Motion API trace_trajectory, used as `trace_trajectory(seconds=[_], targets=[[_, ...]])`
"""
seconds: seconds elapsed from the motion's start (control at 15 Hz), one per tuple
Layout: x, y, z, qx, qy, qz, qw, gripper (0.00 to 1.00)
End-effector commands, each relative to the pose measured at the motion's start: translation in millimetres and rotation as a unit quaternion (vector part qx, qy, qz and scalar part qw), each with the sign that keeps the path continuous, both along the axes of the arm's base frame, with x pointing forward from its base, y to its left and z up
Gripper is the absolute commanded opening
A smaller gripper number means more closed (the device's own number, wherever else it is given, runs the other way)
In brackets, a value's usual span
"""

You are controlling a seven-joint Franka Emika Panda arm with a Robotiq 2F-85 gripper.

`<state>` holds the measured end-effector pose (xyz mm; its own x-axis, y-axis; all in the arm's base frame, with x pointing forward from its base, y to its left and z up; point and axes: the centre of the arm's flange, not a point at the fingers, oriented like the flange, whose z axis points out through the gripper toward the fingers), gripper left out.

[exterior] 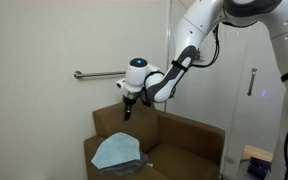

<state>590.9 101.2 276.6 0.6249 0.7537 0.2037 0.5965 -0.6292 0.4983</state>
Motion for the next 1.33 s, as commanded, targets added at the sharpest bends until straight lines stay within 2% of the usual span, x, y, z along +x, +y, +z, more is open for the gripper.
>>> trace_trajectory(seconds=[0.0, 0.27, 0.33, 0.47, 0.8, 0.93, 1.13, 1.27], targets=[[-13, -83, -45, 0.048, 0.033, -0.04, 0.9975, 1.0], [-11, -167, -105, 0.083, 0.076, -0.113, 0.9872, 1.0], [-22, -138, -89, 0.064, 0.059, -0.104, 0.9908, 1.0], [-24, -154, -105, 0.065, 0.069, -0.111, 0.9893, 1.0], [-18, -136, -96, 0.067, 0.061, -0.097, 0.9912, 1.0], [-15, -152, -107, 0.078, 0.058, -0.1, 0.9903, 1.0], [1, -190, -154, 0.115, 0.069, -0.091, 0.9868, 1.0], [8, -215, -187, 0.137, 0.061, -0.092, 0.9844, 1.0]])
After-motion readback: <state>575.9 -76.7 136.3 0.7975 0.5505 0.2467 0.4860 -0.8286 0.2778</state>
